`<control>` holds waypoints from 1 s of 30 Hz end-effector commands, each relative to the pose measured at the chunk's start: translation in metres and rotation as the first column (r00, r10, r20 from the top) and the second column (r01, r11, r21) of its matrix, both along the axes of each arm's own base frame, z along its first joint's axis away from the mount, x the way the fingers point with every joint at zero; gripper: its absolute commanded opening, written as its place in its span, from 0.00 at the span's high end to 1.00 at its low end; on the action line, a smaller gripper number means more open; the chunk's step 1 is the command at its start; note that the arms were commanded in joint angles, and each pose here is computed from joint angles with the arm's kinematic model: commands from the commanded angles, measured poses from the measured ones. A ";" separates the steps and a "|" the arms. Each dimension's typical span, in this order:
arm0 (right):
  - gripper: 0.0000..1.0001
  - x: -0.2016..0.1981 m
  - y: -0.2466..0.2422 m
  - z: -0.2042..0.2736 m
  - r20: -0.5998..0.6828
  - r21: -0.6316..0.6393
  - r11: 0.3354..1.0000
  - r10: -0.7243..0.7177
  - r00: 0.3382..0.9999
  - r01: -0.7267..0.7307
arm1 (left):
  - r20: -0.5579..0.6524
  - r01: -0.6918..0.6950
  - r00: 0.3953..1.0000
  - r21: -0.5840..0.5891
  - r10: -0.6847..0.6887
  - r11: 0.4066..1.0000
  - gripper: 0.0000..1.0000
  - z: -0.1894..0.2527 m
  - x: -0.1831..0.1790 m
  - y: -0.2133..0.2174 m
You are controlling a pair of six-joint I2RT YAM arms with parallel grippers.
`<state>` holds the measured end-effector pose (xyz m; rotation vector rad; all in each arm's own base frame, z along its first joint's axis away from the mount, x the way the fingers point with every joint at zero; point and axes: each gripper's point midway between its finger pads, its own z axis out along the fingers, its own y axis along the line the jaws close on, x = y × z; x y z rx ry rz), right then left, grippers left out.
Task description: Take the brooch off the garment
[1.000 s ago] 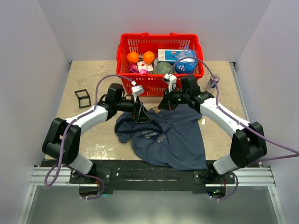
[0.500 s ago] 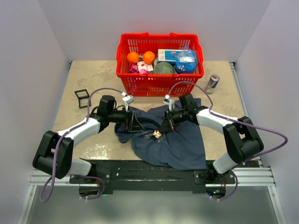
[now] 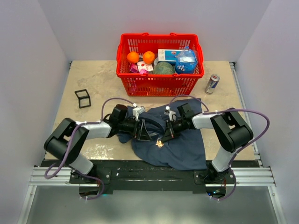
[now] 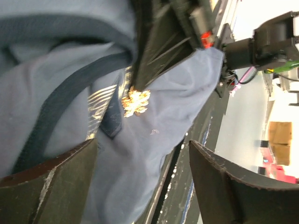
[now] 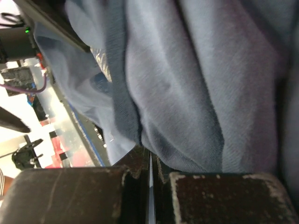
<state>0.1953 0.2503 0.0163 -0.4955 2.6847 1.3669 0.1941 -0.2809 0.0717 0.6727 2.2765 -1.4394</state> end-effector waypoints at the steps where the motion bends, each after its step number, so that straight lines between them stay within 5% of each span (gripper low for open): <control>1: 1.00 0.011 -0.008 -0.021 0.035 -0.085 0.996 -0.033 0.999 0.036 | -0.041 0.017 0.999 -0.063 -0.020 0.998 0.21 0.006 0.007 -0.021; 7: 1.00 0.013 -0.009 -0.036 -0.007 -0.127 0.991 -0.035 0.999 0.034 | -0.097 0.056 0.993 -0.119 -0.068 0.991 0.41 0.002 0.005 -0.041; 15: 1.00 0.017 -0.008 -0.044 -0.026 -0.151 0.988 -0.031 0.999 0.027 | -0.107 0.046 0.993 0.025 -0.044 0.999 0.32 -0.031 0.019 -0.048; 30: 1.00 0.020 -0.014 -0.046 -0.017 -0.183 0.982 -0.040 0.999 0.036 | 0.134 0.021 0.987 0.407 -0.082 0.913 0.30 -0.062 0.029 -0.018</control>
